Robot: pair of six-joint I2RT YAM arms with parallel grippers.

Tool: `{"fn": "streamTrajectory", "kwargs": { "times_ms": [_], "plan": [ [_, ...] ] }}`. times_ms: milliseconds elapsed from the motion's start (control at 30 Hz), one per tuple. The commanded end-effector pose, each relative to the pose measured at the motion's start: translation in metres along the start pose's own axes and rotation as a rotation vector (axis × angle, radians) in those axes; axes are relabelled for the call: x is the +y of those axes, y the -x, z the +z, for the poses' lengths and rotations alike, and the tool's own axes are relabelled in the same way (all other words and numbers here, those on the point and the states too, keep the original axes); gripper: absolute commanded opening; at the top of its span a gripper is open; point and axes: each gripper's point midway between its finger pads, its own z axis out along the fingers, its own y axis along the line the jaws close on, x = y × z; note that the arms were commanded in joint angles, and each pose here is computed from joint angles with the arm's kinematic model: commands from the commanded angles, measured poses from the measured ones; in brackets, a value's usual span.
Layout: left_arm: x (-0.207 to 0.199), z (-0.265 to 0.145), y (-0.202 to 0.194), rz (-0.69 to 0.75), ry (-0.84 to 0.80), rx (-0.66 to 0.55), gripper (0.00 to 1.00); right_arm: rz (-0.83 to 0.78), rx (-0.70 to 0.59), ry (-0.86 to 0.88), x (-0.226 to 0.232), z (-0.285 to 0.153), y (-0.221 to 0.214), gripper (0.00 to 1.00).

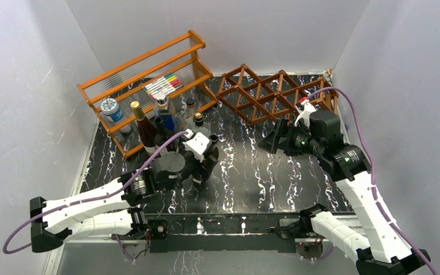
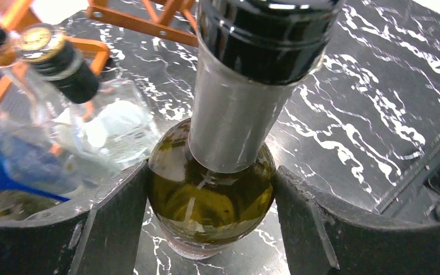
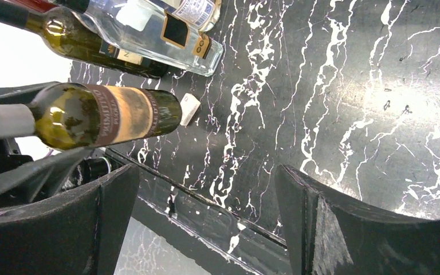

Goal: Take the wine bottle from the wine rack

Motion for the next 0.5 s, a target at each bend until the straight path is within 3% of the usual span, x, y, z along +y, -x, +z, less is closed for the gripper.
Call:
{"fn": "streamTrajectory", "kwargs": {
  "times_ms": [0, 200, 467],
  "plan": [
    [0.037, -0.020, 0.048, -0.129, 0.168, -0.150, 0.00, -0.002, -0.053, 0.044, 0.010, 0.003, 0.014, 0.98],
    [0.073, -0.037, 0.024, -0.132, 0.352, -0.077, 0.00, 0.004, -0.048, 0.044, 0.009, 0.005, 0.012, 0.98],
    [0.093, -0.045, 0.015, -0.255, 0.433, -0.188, 0.00, 0.010, -0.041, 0.047, 0.008, 0.008, 0.009, 0.98]
  ]
}}
